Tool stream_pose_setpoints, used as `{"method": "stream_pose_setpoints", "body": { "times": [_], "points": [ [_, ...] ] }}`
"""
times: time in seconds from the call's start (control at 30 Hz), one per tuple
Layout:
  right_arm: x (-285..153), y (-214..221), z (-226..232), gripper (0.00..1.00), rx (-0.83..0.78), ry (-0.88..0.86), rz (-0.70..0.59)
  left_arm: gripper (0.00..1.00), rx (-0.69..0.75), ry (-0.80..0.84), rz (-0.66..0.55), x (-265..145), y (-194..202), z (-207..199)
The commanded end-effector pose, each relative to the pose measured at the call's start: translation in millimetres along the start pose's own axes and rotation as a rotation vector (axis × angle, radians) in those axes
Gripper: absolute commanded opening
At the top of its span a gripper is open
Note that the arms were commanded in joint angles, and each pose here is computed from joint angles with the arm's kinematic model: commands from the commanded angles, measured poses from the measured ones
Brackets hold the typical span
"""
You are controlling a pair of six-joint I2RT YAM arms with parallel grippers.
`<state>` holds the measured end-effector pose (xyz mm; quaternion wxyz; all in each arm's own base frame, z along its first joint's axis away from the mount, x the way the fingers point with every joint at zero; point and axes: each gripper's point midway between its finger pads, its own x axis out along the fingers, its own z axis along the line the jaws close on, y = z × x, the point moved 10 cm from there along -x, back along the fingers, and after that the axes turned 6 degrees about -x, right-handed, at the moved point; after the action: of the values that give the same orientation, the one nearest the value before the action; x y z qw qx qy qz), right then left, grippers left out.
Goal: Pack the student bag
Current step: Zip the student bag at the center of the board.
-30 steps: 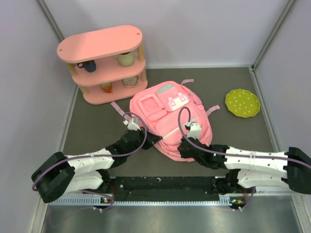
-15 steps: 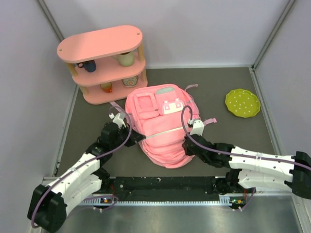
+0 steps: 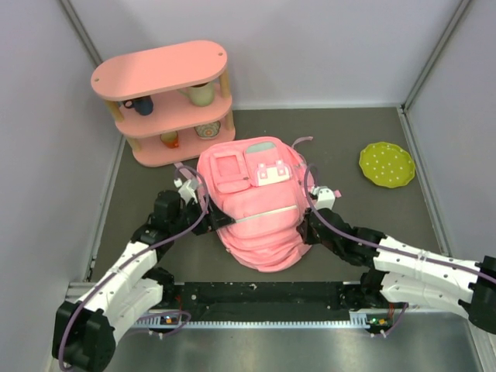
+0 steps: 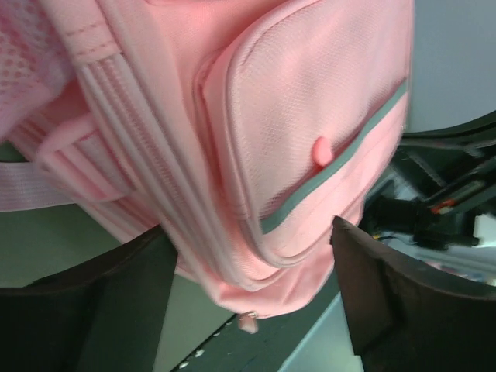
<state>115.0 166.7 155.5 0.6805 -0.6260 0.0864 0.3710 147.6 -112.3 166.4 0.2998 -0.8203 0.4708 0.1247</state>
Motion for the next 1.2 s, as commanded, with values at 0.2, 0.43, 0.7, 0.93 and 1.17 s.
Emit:
{"method": "stream_pose_setpoints", "body": {
  "times": [0.2,0.43,0.7,0.93,1.17],
  "points": [
    [9,16,24,0.0,0.025,-0.05,0.04,0.98,-0.245,0.215,-0.083,-11,41,-2],
    [8,20,39,0.0,0.018,-0.102,0.041,0.99,-0.258,0.25,-0.116,1,61,-23],
    [3,25,70,0.0,-0.017,-0.176,0.054,0.72,-0.112,0.075,-0.088,20,48,-44],
    [2,26,66,0.0,-0.026,-0.144,0.044,0.08,0.026,-0.119,-0.183,15,30,-37],
    [4,24,25,0.0,-0.066,0.0,0.021,0.0,0.08,-0.158,-0.152,-13,12,-10]
  ]
}}
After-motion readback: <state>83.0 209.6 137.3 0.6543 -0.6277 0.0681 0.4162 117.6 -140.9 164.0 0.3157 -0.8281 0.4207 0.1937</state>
